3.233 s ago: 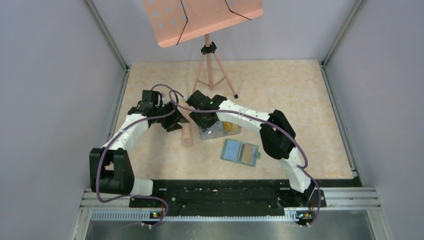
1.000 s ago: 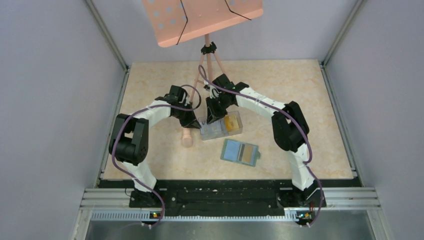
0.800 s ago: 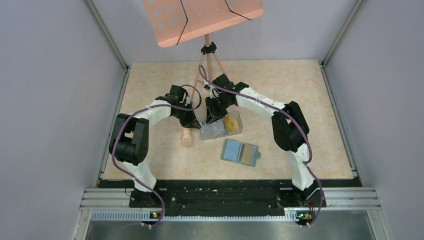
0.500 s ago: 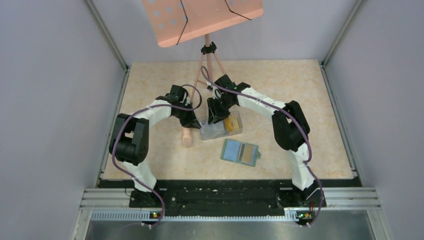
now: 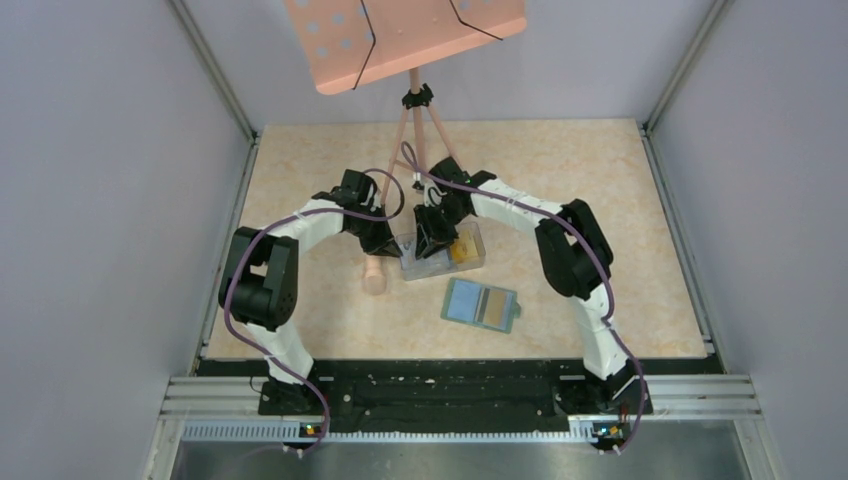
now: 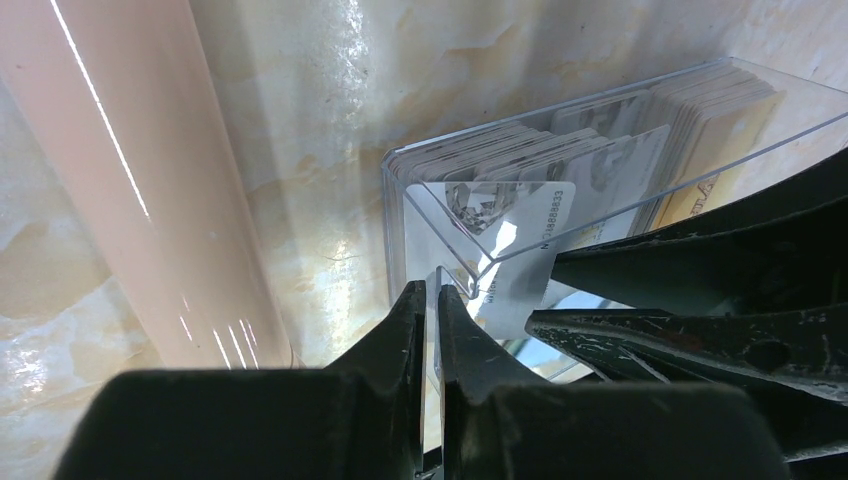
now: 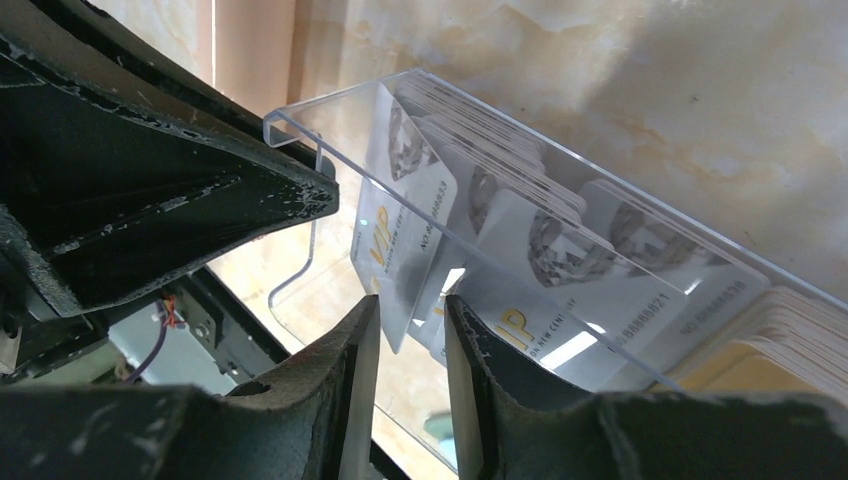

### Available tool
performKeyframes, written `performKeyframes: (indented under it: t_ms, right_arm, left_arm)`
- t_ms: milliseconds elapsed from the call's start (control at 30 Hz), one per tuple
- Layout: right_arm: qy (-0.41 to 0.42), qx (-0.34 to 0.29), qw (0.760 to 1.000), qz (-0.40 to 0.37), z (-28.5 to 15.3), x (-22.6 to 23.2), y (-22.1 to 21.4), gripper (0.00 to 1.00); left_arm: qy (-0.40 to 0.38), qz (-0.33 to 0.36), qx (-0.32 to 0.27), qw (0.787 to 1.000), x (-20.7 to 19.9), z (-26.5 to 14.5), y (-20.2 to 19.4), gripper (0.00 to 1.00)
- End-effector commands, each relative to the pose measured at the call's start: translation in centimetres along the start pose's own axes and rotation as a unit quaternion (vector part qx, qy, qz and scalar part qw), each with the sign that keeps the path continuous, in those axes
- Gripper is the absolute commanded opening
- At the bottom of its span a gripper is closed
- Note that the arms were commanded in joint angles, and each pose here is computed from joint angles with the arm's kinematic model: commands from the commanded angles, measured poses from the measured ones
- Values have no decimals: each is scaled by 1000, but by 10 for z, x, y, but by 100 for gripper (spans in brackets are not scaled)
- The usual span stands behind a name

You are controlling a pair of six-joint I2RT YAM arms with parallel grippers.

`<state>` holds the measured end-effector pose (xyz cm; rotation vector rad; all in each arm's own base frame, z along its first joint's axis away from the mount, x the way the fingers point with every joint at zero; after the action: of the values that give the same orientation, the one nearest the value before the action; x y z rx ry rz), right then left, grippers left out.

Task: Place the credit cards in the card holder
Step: Pick up the credit card from the storage box.

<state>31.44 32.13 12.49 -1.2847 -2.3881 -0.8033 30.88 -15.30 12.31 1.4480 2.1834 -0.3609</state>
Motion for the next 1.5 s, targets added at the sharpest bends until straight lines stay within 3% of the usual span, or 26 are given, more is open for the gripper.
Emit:
performKeyframes:
  t_ms: [0, 133, 267, 300, 633, 833, 967, 1100, 1200, 1300, 1467]
  right_arm:
    - [18, 9, 1000, 7, 13, -5, -1, 30]
    - [39, 5, 999, 7, 15, -1, 2, 23]
    - [48, 5, 999, 8, 15, 1, 4, 1]
    - [50, 4, 999, 7, 15, 1, 5, 0]
    - [46, -66, 996, -24, -39, 33, 26, 0]
    - [32, -112, 993, -27, -82, 43, 27, 0]
    - [43, -133, 990, -11, -111, 41, 15, 0]
    - [63, -160, 985, 14, -140, 36, -2, 0]
    - [94, -182, 978, 30, -160, 37, -15, 0]
    - [125, -189, 973, 38, -170, 41, -27, 0]
    - [170, -204, 963, 36, -184, 55, -38, 0]
  left_arm:
    - [-9, 20, -1, 1000, -8, 6, 1, 1]
    - [-6, 20, -1, 1000, -8, 7, 1, 1]
    - [-6, 21, -6, 1000, -10, 5, 2, 2]
    - [-6, 21, -8, 1000, -11, 4, 2, 2]
    - [-18, 46, -100, 994, -37, -55, 10, 25]
    - [-63, 63, -164, 982, -53, -102, 3, 35]
    - [-137, 91, -176, 971, -63, -121, -7, 41]
    - [-230, 114, -147, 955, -74, -128, -20, 45]
    - [-303, 121, -94, 941, -81, -125, -31, 45]
    - [-374, 129, -55, 917, -90, -121, -37, 45]
    - [-440, 129, 2, 889, -102, -114, -52, 45]
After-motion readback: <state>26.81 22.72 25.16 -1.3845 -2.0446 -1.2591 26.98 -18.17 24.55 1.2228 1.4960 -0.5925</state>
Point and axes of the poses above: each gripper's point midway between its finger pads, its own z axis out along the fingers, its own x axis along the line the jaws close on, y = z × x, the point moved 8 cm from there along -z, back along the fingers, and after that the axes turned 9 degrees about -z, right-handed, at the moved point
